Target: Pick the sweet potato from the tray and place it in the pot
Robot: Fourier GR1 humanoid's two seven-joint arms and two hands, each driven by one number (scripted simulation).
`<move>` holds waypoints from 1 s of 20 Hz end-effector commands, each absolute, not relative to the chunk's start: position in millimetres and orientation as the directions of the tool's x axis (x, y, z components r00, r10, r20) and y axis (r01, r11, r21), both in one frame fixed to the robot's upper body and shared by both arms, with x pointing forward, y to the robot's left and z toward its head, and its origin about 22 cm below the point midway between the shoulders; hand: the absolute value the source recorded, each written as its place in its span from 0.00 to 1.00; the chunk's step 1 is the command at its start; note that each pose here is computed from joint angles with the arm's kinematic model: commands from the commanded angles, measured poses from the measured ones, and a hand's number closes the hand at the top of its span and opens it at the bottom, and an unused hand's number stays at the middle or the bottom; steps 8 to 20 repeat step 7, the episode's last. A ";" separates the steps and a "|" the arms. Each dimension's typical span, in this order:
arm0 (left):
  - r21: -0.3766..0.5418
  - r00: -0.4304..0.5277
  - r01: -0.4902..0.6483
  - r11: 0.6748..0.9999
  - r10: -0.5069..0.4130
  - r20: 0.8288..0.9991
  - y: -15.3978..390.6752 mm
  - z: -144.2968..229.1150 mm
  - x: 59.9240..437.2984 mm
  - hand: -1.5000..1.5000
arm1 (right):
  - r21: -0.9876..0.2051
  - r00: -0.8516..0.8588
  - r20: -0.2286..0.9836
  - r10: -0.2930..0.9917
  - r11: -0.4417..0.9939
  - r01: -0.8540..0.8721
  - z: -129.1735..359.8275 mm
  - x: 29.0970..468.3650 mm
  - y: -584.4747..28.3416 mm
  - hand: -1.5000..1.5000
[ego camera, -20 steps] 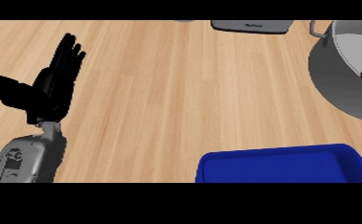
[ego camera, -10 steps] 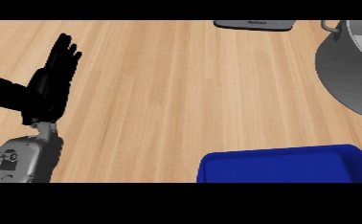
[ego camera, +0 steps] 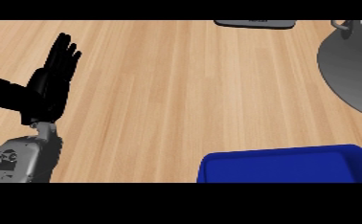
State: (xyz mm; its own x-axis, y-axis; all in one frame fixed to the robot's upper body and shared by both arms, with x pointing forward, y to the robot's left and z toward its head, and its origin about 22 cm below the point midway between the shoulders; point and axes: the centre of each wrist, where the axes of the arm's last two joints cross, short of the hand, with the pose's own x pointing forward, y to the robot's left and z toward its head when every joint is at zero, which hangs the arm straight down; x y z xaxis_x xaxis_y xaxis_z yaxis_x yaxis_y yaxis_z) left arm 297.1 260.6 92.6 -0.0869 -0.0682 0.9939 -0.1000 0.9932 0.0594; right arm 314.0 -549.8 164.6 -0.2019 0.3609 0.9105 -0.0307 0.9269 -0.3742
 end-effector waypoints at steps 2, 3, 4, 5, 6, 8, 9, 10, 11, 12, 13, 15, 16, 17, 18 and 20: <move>0.061 -0.095 -0.108 0.992 -0.071 0.993 262.1 94.7 295.6 0.50 | -0.297 -0.284 0.926 0.248 0.944 -0.144 170.1 300.3 -562.6 0.00; 0.056 -0.086 -0.102 0.993 -0.065 0.994 261.9 89.9 297.6 0.50 | -0.303 -0.289 0.925 0.247 0.938 -0.170 163.9 302.0 -559.2 0.00; 0.060 -0.087 -0.096 0.994 -0.068 0.994 256.0 89.2 296.5 0.50 | -0.297 -0.289 0.926 0.241 0.940 -0.166 173.2 301.9 -561.3 0.00; 0.062 -0.093 -0.101 0.993 -0.071 0.993 260.8 94.7 296.3 0.50 | -0.299 -0.278 0.928 0.248 0.941 -0.157 165.1 298.6 -562.2 0.00; 0.046 -0.106 -0.096 0.994 -0.056 0.993 254.4 96.8 298.4 0.50 | -0.304 -0.277 0.927 0.252 0.939 -0.161 173.8 302.0 -561.0 0.00; 0.057 -0.088 -0.102 0.993 -0.066 0.994 261.3 87.6 294.7 0.50 | -0.304 -0.283 0.925 0.255 0.941 -0.148 174.0 300.5 -562.2 0.00; 0.057 -0.088 -0.102 0.993 -0.066 0.994 261.3 87.6 294.7 0.50 | -0.304 -0.283 0.925 0.255 0.941 -0.148 174.0 300.5 -562.2 0.00; 0.057 -0.088 -0.102 0.993 -0.066 0.994 261.3 87.6 294.7 0.50 | -0.304 -0.283 0.925 0.255 0.941 -0.148 174.0 300.5 -562.2 0.00; 0.057 -0.088 -0.102 0.993 -0.066 0.994 261.3 87.6 294.7 0.50 | -0.304 -0.283 0.925 0.255 0.941 -0.148 174.0 300.5 -562.2 0.00; 0.057 -0.088 -0.102 0.993 -0.066 0.994 261.3 87.6 294.7 0.50 | -0.304 -0.283 0.925 0.255 0.941 -0.148 174.0 300.5 -562.2 0.00; 0.057 -0.088 -0.102 0.993 -0.066 0.994 261.3 87.6 294.7 0.50 | -0.304 -0.283 0.925 0.255 0.941 -0.148 174.0 300.5 -562.2 0.00; 0.057 -0.088 -0.102 0.993 -0.066 0.994 261.3 87.6 294.7 0.50 | -0.304 -0.283 0.925 0.255 0.941 -0.148 174.0 300.5 -562.2 0.00; 0.057 -0.088 -0.102 0.993 -0.066 0.994 261.3 87.6 294.7 0.50 | -0.304 -0.283 0.925 0.255 0.941 -0.148 174.0 300.5 -562.2 0.00; 0.057 -0.088 -0.102 0.993 -0.066 0.994 261.3 87.6 294.7 0.50 | -0.304 -0.283 0.925 0.255 0.941 -0.148 174.0 300.5 -562.2 0.00; 0.057 -0.088 -0.102 0.993 -0.066 0.994 261.3 87.6 294.7 0.50 | -0.304 -0.283 0.925 0.255 0.941 -0.148 174.0 300.5 -562.2 0.00; 0.057 -0.088 -0.102 0.993 -0.066 0.994 261.3 87.6 294.7 0.50 | -0.304 -0.283 0.925 0.255 0.941 -0.148 174.0 300.5 -562.2 0.00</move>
